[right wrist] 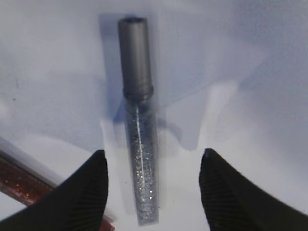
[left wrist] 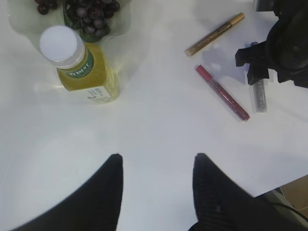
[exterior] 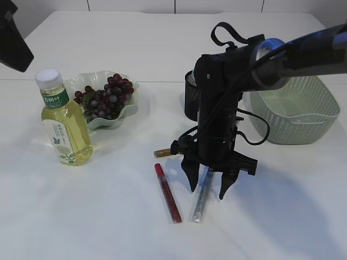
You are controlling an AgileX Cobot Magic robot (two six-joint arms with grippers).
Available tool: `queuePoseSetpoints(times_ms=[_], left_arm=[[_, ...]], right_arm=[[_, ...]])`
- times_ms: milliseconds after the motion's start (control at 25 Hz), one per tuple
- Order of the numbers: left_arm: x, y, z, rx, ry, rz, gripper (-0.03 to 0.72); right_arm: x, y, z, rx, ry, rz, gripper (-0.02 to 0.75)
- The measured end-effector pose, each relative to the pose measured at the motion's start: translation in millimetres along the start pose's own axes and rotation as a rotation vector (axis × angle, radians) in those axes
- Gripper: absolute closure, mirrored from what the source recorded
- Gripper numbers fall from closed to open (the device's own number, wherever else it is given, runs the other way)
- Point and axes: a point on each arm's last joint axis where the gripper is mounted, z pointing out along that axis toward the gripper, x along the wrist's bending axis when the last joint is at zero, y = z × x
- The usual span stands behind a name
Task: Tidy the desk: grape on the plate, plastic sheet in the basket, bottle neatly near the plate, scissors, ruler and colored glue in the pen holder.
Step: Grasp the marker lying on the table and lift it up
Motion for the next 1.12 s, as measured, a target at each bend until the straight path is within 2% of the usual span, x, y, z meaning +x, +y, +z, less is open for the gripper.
queuePoseSetpoints(times_ms=[1120], left_arm=[[1.7,0.4,0.0,-0.004,0.019,0.008,0.338]], right_arm=[[0.3,0.1,3.9,0.008,-0.009,-0.007,0.267]])
